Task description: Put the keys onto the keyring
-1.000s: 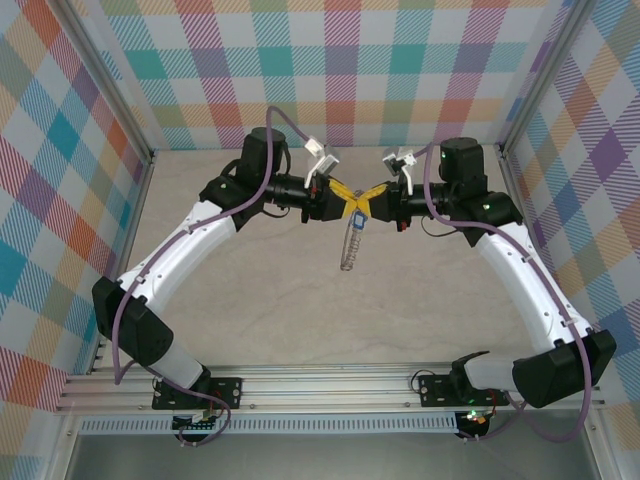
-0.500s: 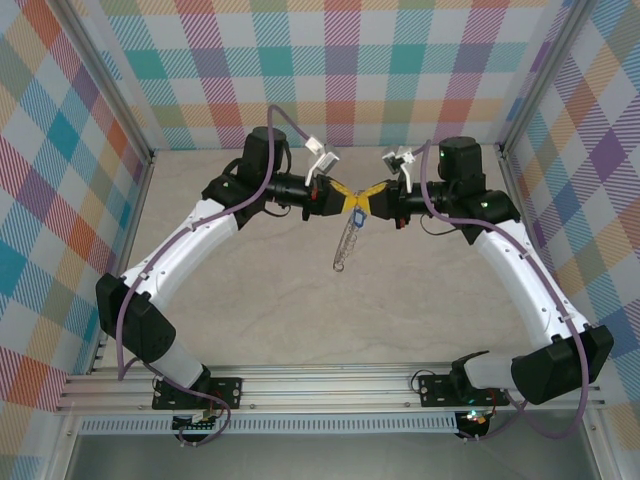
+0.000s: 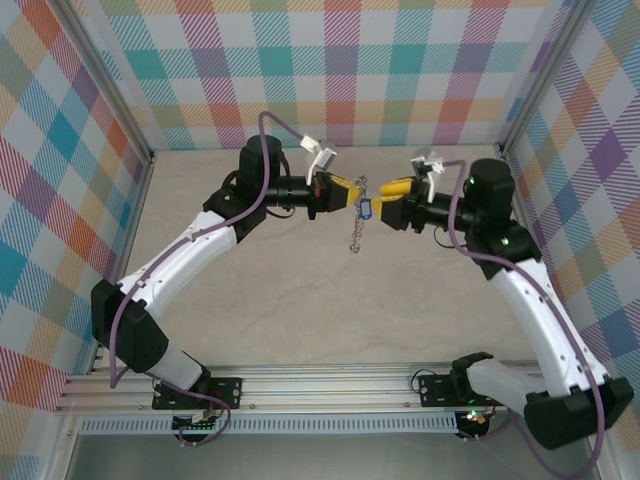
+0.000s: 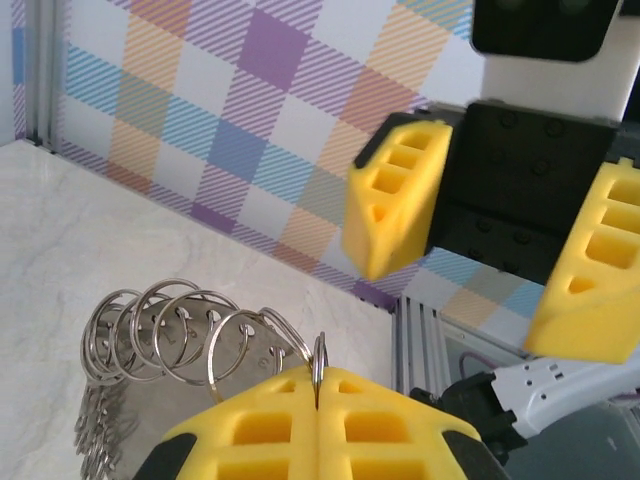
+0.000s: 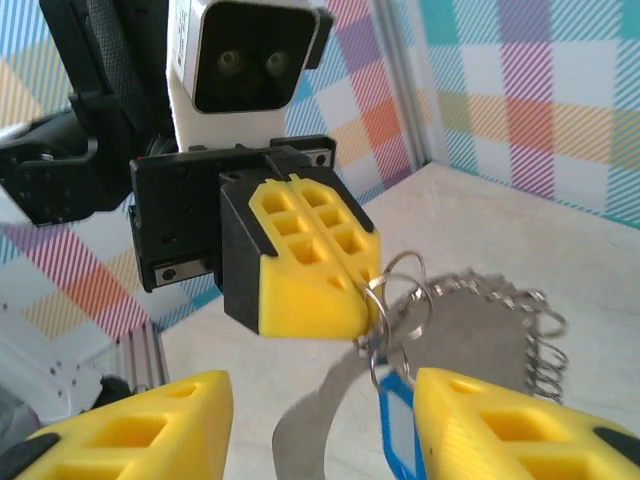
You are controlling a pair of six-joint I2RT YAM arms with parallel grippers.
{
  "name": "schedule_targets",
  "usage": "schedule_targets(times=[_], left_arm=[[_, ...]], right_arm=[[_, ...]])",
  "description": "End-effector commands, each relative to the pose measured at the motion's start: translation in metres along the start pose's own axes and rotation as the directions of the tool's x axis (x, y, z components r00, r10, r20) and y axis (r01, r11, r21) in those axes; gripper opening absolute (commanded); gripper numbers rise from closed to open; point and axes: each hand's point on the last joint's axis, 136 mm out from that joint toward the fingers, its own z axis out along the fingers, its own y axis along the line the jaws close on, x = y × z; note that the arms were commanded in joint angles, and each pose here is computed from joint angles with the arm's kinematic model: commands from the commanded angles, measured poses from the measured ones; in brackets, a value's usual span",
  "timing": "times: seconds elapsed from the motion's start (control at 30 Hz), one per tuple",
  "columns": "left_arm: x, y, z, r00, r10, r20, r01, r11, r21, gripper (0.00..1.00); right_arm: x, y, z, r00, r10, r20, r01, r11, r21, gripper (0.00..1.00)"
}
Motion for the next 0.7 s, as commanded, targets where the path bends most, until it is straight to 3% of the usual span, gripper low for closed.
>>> schedule_targets(times=[0.0,0.4,0.67], left_arm=[[-0.034,-0.025,-0.018,0.99,0.072,0.119,-0.074,0.997,0.015,0.0],[-0.045,-0.052,-0.032,0.98,0.078,0.183,-0.09,0.994,0.058,0.0],[-0.044,-0.062,-0.03,0.981,0.085,0.174,-0.102,0.991,0.091,0.0]], right_arm=[[-0.017,-0.009,-0.01,0.992,-0.012,0.126,0.002,0.997,0.079,0.54],[0.005,0.024,-0.003,0.995,0.06,0.079,-0.044,0.981,-0.19,0.6],[0.0,0.027,0.007,0.995,0.065,0.072,-0.046,0.968,-0.247,0.64]])
